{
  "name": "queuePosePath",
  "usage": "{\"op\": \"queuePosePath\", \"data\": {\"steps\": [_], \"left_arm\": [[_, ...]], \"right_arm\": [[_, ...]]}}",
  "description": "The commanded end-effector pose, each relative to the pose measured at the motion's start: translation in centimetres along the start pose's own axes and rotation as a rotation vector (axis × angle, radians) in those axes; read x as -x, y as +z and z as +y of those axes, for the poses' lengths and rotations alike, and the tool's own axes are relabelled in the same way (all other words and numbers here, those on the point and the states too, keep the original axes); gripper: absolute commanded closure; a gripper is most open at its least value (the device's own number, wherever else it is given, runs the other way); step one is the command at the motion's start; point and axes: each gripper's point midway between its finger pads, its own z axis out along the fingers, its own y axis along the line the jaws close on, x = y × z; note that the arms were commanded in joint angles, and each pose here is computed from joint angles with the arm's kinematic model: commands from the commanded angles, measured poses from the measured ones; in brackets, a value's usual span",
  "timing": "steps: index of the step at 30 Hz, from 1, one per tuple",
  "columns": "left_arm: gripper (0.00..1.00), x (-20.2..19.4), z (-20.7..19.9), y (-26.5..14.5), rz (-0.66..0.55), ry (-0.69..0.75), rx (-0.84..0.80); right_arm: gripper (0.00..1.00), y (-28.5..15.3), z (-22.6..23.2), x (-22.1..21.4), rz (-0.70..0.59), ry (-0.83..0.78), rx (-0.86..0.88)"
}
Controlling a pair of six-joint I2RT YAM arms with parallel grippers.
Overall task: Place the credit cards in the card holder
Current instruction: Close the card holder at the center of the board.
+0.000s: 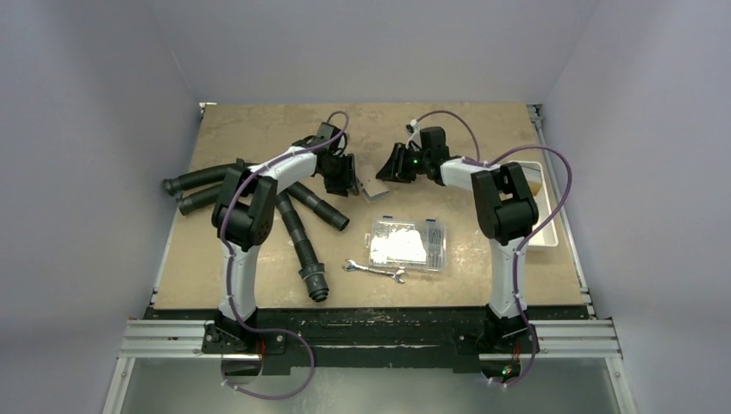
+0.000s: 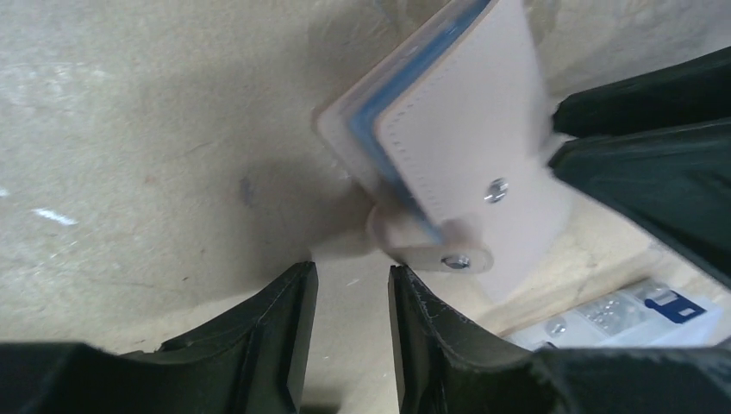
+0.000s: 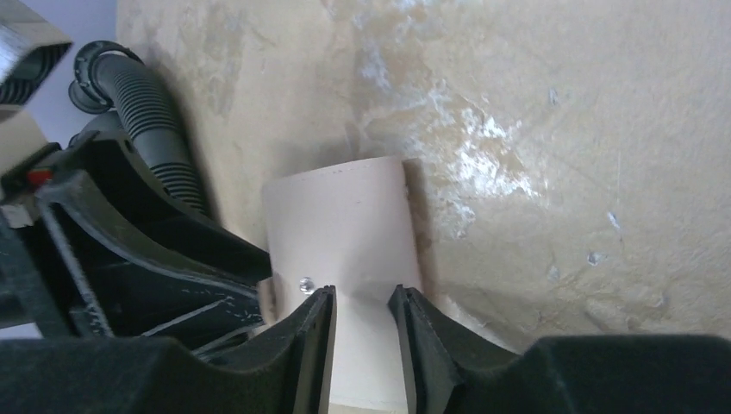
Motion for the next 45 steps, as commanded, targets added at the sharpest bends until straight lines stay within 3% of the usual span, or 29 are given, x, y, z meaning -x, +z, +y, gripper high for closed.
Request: {"op": "queuePosePath", "data": {"steps": [1, 5, 9, 14, 19, 27, 31, 38, 45], "left_arm": [[0.61, 0.3, -1.1, 1.8, 0.011, -0.052, -0.075], [0.61, 1.6, 0.3, 3.2, -0.014, -0.089, -0.04], [0.6, 3.5, 1.5, 2.2, -0.049, -0.079, 0.006], [0.52, 3.8, 2.1, -1.6, -0.091, -0.017, 0.061], [0.41, 4.7, 0.5, -4.7, -0.135, 0.07, 0.012], [0.36, 8.6, -3.0, -6.0, -0.271, 0.205, -0.028], [0.41, 8.8, -4.3, -4.7, -0.265, 0.252, -0.023], [0.54, 8.4, -4.9, -3.0, -0.247, 0.28, -0.003], [0.51, 7.7, -4.3, -2.2, -0.217, 0.304, 0.015]], "right_arm": [[0.61, 0.2, 0.9, -1.3, -0.024, 0.026, 0.011], [0.6, 0.0, 2.8, -3.2, -0.062, 0.083, 0.035], [0.59, -2.1, 4.6, -3.2, -0.201, 0.151, 0.096], [0.56, -1.9, 5.3, -2.7, -0.137, 0.063, 0.1], [0.54, -2.0, 4.5, -2.6, -0.107, -0.003, 0.045], [0.59, -2.5, 1.9, -1.7, -0.054, 0.006, 0.058], [0.68, -2.0, 2.1, -1.4, -0.057, 0.004, 0.077], [0.72, -1.7, 2.7, 0.1, -0.076, -0.006, 0.083], [0.78, -0.2, 3.1, 0.2, -0.057, 0.025, 0.149]]}}
